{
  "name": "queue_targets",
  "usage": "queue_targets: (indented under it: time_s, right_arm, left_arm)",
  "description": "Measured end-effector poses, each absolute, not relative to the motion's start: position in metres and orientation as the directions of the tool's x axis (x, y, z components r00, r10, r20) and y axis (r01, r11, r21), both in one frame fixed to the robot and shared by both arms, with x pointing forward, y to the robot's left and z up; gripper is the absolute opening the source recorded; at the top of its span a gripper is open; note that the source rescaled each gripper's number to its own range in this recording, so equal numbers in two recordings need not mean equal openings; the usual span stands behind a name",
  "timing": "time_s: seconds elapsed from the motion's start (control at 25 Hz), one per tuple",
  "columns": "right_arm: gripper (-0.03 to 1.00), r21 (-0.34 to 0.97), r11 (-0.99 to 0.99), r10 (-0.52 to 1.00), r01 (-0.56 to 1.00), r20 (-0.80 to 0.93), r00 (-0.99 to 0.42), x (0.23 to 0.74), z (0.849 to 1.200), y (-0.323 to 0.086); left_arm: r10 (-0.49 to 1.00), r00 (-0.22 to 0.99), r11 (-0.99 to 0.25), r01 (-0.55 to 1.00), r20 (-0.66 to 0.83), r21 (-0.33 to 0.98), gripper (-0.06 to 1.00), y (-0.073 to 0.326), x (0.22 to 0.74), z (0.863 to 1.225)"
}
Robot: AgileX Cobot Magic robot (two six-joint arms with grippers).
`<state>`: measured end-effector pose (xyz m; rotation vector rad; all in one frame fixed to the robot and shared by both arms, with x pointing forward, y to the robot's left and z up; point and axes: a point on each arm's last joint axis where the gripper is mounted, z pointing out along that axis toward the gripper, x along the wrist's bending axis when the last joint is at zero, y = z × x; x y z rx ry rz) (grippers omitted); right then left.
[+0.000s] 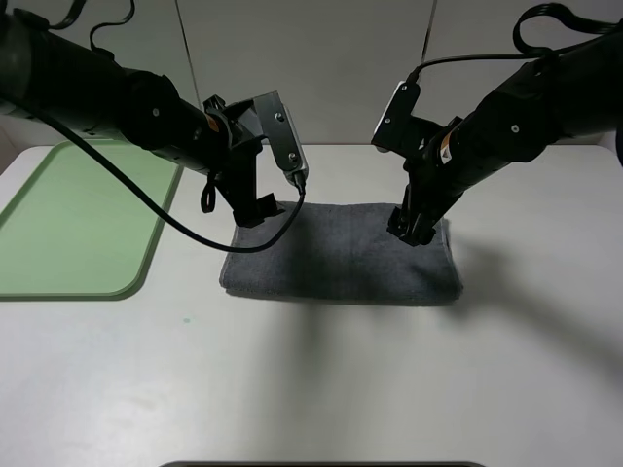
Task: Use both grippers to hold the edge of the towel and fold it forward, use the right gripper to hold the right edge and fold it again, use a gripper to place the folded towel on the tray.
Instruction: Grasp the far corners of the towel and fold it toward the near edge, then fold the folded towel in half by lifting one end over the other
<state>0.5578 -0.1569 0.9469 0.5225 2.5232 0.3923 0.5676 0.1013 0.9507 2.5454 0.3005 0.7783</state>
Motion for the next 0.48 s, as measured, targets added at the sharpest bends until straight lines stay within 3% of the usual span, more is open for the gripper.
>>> queue_targets:
  time_s: [0.16, 0.48]
  right_arm:
    - [1.0, 0.407, 0.859, 0.479, 0.31, -0.43, -0.765, 0.557, 0.955, -0.157]
    - [1.0, 0.485, 0.723, 0.671, 0.492, -0.326, -0.666, 0.549, 0.97, -0.162]
  left_arm:
    - [0.337, 0.84, -0.875, 0.111, 0.426, 0.472, 1.0, 0.106, 0.558, 0.964]
    - [0.484, 0.836, -0.812, 0.32, 0.258, 0.487, 1.0, 0.121, 0.53, 1.005]
